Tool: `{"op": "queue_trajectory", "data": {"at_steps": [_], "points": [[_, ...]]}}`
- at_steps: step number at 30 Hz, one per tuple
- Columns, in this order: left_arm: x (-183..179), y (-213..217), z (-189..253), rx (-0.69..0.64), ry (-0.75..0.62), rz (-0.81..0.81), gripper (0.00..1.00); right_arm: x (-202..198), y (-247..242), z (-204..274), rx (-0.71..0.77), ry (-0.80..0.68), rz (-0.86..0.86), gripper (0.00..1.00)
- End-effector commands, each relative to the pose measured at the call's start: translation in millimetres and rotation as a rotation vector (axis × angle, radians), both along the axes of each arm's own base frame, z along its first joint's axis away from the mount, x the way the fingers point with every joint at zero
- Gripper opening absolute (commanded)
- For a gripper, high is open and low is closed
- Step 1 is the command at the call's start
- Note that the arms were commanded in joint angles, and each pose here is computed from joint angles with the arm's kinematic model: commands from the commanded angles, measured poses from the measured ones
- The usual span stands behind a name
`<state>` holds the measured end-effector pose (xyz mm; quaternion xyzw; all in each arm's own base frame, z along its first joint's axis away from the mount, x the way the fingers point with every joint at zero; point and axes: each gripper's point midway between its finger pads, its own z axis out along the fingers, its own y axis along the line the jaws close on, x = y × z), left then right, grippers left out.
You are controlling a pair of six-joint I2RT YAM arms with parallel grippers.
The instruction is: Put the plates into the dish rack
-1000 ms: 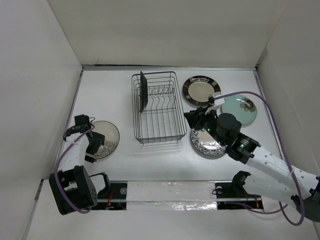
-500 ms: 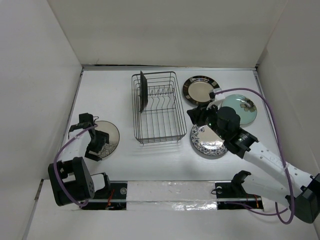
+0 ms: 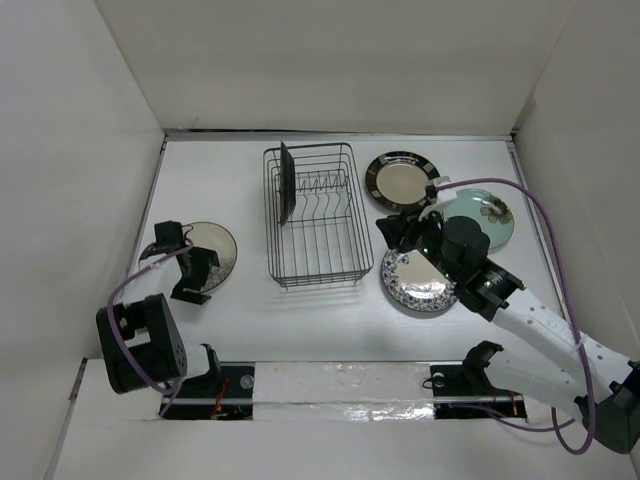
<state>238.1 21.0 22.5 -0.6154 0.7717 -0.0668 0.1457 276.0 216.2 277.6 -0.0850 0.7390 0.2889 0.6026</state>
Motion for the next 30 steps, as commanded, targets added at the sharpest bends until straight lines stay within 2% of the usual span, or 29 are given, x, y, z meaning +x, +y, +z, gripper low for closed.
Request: {"op": "queue_trajectory", "data": {"at_steps": [1,4,7,14,20,22,26,28,30], "points": [[62.8,20.9,3.2,0.062,-0.160,-0.011,0.78,4.8,3.2,5.7,0.021,-0.023,0.004,0.41],[84.4,25.6,-8.2,0.065,-0.148,-0.050,0.76,6.0,8.1,0.7,0.013,-0.012,0.011,0.41],[87.2,24.6,-13.0,0.059,-0.154,-0.060,0.76,9.3,9.3,-6.1,-0.002,0.000,0.005,0.41],[51.5,34.5,-1.0,0.088,-0.206,0.042,0.76,14.9,17.1,-18.6,-0.019,0.024,0.019,0.41],[42.9,55.6,-12.5,0.063,-0.255,0.130,0.75,17.4,22.7,-25.1,-0.031,0.037,0.036,0.41],[51.7,62.4,-13.9,0.051,-0.296,0.134,0.73,17.5,23.8,-26.0,-0.033,0.038,0.041,0.41],[61.0,63.4,-31.5,0.018,-0.273,0.100,0.68,17.4,19.9,-25.0,-0.033,0.035,0.024,0.41],[73.0,61.9,-27.1,-0.001,-0.342,0.102,0.64,17.2,18.3,-23.0,-0.030,0.029,0.018,0.41],[72.2,58.1,-31.3,-0.021,-0.355,0.113,0.64,17.2,18.3,-23.0,-0.030,0.029,0.018,0.41]]}}
